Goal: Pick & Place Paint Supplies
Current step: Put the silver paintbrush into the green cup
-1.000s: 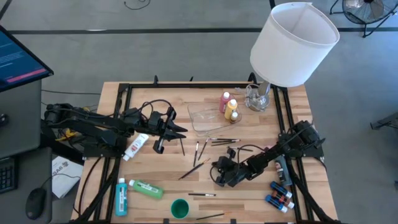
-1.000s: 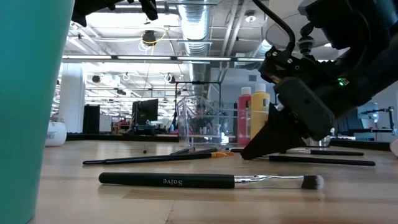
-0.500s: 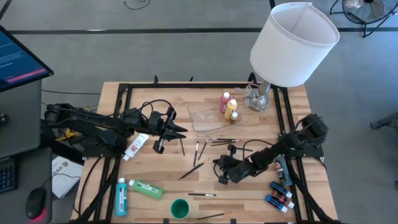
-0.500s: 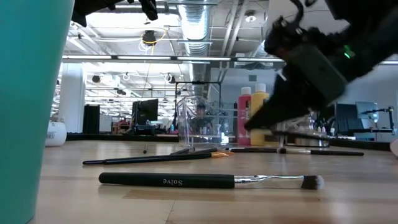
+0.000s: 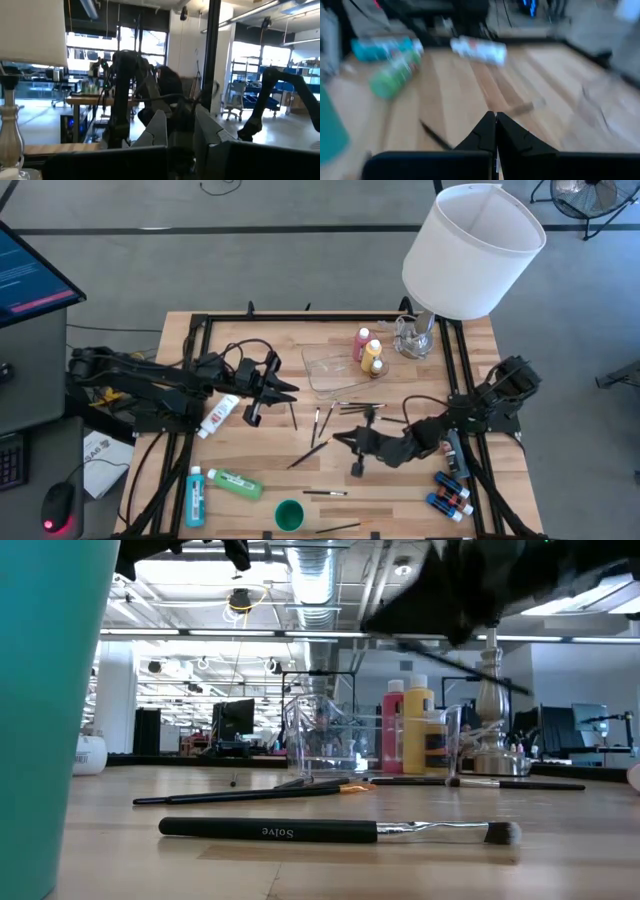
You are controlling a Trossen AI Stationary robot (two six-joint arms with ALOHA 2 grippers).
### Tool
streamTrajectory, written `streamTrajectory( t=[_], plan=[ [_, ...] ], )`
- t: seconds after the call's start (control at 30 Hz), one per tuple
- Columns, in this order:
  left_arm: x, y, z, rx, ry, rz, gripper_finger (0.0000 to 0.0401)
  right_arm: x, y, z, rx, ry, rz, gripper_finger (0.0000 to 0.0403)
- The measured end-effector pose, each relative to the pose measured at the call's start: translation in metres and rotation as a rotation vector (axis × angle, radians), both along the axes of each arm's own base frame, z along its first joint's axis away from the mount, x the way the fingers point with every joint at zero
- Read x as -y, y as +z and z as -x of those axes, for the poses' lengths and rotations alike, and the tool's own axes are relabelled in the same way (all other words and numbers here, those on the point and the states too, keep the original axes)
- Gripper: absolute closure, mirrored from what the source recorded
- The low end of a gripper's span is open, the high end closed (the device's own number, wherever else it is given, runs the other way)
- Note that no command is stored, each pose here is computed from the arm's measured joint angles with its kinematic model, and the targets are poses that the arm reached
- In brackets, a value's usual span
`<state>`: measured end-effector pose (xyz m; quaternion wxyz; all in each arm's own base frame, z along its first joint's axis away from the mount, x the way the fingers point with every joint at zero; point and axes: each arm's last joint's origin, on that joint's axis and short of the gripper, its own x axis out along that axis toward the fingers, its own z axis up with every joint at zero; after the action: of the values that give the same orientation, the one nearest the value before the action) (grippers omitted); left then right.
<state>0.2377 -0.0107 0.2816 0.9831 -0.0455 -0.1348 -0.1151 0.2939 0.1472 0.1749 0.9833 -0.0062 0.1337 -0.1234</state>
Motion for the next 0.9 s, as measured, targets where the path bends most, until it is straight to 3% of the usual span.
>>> streamTrajectory(
  t=[0.23,0.47,0.7,0.9],
  plan=[
    [0.001,0.009,0.014,-0.027,-0.031,-0.016,0.04,-0.007,0.03,-0.006,0.255,0.18,-0.009,0.0403],
    [0.005,0.015,0.029,-0.043,-0.053,-0.069,0.04,0.003,0.055,-0.014,0.507,0.48,-0.105,0.0403],
    [0.011,0.016,0.038,-0.013,-0.075,-0.095,0.04,0.01,0.076,-0.027,0.592,0.68,-0.114,0.0403],
    [0.012,0.013,0.038,-0.011,-0.08,-0.096,0.04,-0.003,0.069,-0.061,0.595,0.821,-0.122,0.0403]
  ],
)
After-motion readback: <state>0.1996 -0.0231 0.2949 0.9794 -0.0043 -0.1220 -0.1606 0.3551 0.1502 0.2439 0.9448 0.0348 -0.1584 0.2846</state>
